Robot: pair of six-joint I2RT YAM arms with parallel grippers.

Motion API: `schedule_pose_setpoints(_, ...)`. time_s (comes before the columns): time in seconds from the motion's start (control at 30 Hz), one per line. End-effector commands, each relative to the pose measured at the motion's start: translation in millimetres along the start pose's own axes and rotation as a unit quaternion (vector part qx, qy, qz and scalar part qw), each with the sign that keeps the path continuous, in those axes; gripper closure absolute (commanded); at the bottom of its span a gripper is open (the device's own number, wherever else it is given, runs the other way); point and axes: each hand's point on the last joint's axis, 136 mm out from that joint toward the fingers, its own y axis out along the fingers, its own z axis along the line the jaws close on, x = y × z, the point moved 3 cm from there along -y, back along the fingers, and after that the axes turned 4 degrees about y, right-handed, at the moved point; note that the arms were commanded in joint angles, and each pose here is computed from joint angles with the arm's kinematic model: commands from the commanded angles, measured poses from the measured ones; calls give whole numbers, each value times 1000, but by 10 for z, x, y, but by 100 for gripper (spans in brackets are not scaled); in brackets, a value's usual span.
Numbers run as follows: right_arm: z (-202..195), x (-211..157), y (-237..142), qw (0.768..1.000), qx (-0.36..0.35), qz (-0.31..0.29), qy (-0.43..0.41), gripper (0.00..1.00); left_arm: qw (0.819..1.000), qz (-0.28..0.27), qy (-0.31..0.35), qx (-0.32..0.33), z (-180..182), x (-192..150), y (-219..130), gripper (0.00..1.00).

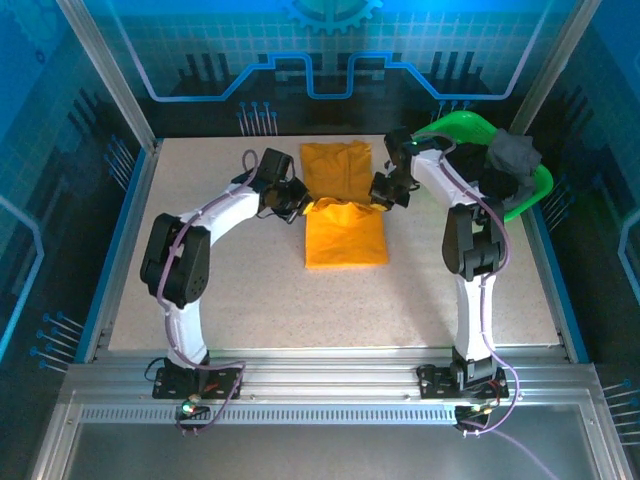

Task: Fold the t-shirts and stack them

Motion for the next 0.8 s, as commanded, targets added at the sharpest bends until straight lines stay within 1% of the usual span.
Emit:
schedule_pose_setpoints(0.0, 1, 100, 43, 1000, 8, 13, 6, 100, 1000, 10, 8, 1, -25, 107, 53, 100)
schedule_pose_setpoints(0.03, -7, 124, 69, 1000, 6, 16, 9, 92, 1000, 14, 5, -1, -19, 130, 96, 97)
schedule_pose_setpoints(0.07, -36, 157, 104, 1000, 2, 20, 13, 82, 1000, 17, 5, -4, -17, 160, 150, 84)
schedule_pose_setpoints(0.1, -47, 201, 111, 1000, 3, 19, 13, 73, 1000, 15, 5, -5, -18, 196, 181, 73)
schedule_pose_setpoints(0.17, -39, 270, 63, 1000, 8, 7, 5, 57, 1000, 3, 13, -7, -21, 274, 184, 60)
schedule_pose_setpoints(0.2, -27, 295, 8, 1000, 11, -2, -2, 50, 1000, -5, 18, -9, -36, 298, 150, 55)
schedule_pose_setpoints(0.27, -24, 306, -122, 1000, 13, -16, -10, 43, 1000, -12, 22, -13, -38, 276, 55, 50)
schedule_pose_setpoints(0.33, -53, 257, -241, 1000, 12, -24, -15, 42, 1000, -15, 21, -13, 13, 148, -63, 49)
schedule_pose_setpoints(0.37, -95, 175, -271, 1000, 7, -24, -18, 41, 1000, -17, 17, -10, 77, 47, -137, 49)
schedule_pose_setpoints(0.43, -190, -27, -295, 1000, 3, -18, -14, 42, 1000, -13, 4, 2, 248, -213, -238, 50)
schedule_pose_setpoints(0.5, -320, -297, -263, 1000, 6, -10, -7, 44, 1000, 3, -25, 16, 476, -531, -277, 53)
schedule_pose_setpoints(0.57, -434, -546, -233, 1000, 14, -5, 0, 44, 998, 16, -57, 19, 656, -813, -273, 53)
schedule_pose_setpoints(0.63, -541, -746, -193, 1000, 22, 2, 6, 44, 996, 26, -81, 20, 782, -1026, -225, 52)
schedule_pose_setpoints(0.7, -637, -894, -103, 999, 29, 13, 9, 44, 994, 34, -98, 21, 867, -1161, -124, 50)
schedule_pose_setpoints(0.77, -716, -985, 15, 999, 28, 32, 15, 44, 992, 43, -118, 32, 964, -1225, -23, 50)
